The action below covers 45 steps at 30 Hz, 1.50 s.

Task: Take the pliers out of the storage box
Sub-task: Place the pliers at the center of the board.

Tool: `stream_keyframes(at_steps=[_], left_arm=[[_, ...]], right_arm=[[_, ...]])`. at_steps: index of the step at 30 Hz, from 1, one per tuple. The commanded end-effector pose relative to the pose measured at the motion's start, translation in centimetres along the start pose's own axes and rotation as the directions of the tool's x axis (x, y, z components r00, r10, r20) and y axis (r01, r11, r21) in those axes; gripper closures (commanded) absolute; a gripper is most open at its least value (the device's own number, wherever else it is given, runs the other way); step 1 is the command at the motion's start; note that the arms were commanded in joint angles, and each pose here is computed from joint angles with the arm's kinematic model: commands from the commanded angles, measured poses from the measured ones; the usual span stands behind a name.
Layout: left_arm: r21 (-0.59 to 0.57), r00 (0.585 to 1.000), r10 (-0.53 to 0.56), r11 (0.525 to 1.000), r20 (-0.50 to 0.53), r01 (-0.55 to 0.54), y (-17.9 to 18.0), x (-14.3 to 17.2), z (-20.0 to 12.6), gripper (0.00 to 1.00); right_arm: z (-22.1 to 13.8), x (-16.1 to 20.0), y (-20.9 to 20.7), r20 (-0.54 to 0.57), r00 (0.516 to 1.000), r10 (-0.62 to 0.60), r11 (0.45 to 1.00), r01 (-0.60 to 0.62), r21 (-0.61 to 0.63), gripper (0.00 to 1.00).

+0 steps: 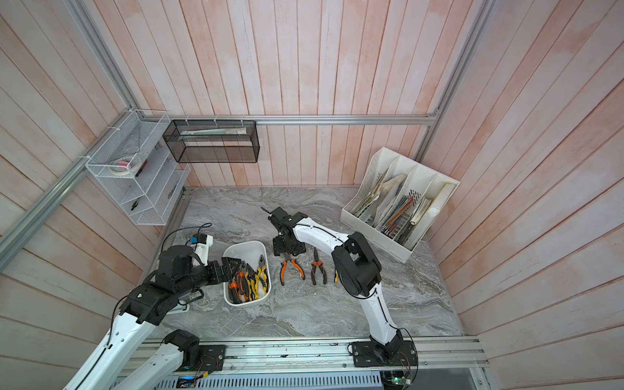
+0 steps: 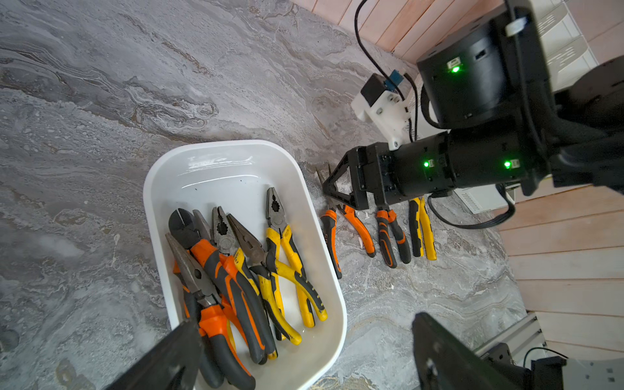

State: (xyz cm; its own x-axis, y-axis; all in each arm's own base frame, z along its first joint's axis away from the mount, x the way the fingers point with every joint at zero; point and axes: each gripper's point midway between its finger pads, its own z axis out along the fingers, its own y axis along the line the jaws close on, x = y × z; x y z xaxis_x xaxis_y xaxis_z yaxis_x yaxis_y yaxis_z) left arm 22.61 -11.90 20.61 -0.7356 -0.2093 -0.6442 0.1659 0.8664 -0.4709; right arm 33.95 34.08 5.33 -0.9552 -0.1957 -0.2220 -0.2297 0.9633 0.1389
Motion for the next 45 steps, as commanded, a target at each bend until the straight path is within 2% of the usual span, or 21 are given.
stream_keyframes(at_steps=[1,15,18,28,35,37,38,45], left_arm=[[-0.004,1.000,0.005,1.000,0.004,-0.005,0.2,0.2,0.0,0.00],[-0.006,1.000,0.005,1.000,-0.002,-0.005,0.2,0.3,0.2,0.00],[-0.006,1.000,0.005,1.000,-0.001,-0.005,0.2,0.2,0.1,0.00],[-0.009,1.000,0.004,1.000,0.002,-0.004,0.3,0.2,0.1,0.00],[-0.007,1.000,0.005,1.000,0.001,-0.005,0.2,0.2,0.1,0.00],[-0.009,1.000,0.005,1.000,0.001,-0.005,0.3,0.2,0.1,0.00],[-0.008,1.000,0.005,1.000,0.002,-0.005,0.2,0.2,0.1,0.00],[-0.007,1.000,0.004,1.000,0.000,-0.004,0.2,0.2,0.1,0.00]], right_arm=[[0.3,0.3,-1.1,-0.034,0.999,-0.020,0.999,0.022,0.044,0.24],[2.5,0.8,-0.5,-0.071,0.997,-0.015,1.000,0.016,0.015,0.35],[2.9,1.0,-0.4,-0.083,0.996,-0.016,1.000,0.017,0.013,0.42],[3.3,1.5,-1.2,-0.095,0.995,0.001,0.999,0.003,0.047,0.74],[2.4,0.9,-1.2,-0.067,0.998,0.011,0.999,-0.008,0.049,0.84],[2.1,0.9,-1.3,-0.065,0.998,0.014,0.998,-0.010,0.057,0.83],[2.0,0.9,-1.3,-0.065,0.998,0.016,0.998,-0.012,0.059,0.79],[-0.1,0.3,-1.6,-0.025,0.999,0.039,0.997,-0.037,0.072,0.44]])
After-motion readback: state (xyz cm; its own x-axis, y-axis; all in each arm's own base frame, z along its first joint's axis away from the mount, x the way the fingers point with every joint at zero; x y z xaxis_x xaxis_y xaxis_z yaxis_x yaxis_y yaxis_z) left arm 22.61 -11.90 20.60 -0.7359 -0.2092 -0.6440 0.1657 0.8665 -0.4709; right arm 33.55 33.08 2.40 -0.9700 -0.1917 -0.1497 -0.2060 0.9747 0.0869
